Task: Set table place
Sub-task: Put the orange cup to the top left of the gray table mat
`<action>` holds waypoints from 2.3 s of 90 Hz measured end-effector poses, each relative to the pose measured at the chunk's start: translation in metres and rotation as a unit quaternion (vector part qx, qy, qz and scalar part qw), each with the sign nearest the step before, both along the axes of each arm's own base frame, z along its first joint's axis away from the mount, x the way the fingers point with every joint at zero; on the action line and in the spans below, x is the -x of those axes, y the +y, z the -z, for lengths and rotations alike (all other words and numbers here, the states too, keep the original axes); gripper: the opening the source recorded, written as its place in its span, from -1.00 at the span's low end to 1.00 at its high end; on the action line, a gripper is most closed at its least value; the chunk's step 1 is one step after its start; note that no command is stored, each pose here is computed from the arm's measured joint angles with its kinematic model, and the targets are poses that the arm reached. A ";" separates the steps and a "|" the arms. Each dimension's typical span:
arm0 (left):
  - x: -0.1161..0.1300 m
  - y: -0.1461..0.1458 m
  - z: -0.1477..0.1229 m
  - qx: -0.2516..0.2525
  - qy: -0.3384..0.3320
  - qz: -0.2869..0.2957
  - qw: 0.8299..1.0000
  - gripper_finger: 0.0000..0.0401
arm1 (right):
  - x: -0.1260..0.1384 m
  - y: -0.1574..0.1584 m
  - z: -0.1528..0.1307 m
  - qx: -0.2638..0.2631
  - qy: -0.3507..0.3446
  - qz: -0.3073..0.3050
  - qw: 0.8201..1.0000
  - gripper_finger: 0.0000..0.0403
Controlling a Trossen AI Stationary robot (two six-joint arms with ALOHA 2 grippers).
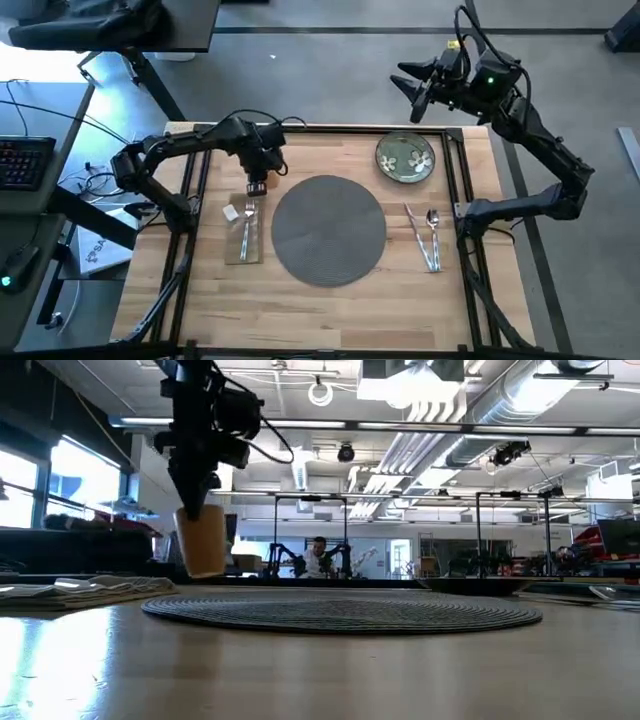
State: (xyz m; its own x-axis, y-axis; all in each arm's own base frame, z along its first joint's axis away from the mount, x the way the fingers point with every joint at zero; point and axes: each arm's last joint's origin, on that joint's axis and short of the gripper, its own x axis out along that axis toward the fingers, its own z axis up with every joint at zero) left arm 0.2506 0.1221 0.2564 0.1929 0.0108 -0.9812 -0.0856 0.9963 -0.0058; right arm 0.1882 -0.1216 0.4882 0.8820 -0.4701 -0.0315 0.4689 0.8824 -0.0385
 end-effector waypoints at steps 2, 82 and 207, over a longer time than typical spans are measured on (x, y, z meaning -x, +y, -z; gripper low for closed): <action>-0.002 -0.001 -0.003 -0.005 -0.010 0.003 1.000 -1.00 | 0.000 0.000 0.000 0.000 0.000 0.002 1.000 -0.20; -0.004 -0.013 0.000 -0.043 0.115 0.115 0.986 -1.00 | 0.000 0.000 -0.001 0.008 -0.002 0.007 1.000 -0.20; -0.025 -0.009 0.039 -0.004 0.138 0.139 0.981 -1.00 | 0.000 0.000 -0.001 0.024 0.006 0.006 1.000 -0.20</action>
State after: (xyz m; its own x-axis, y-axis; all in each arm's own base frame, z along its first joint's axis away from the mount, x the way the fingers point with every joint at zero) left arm 0.2758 0.1130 0.2176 -0.0831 0.0036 -0.9965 0.1922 0.9813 -0.0124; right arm 0.1879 -0.1219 0.4893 0.8757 -0.4825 -0.0196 0.4794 0.8734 -0.0854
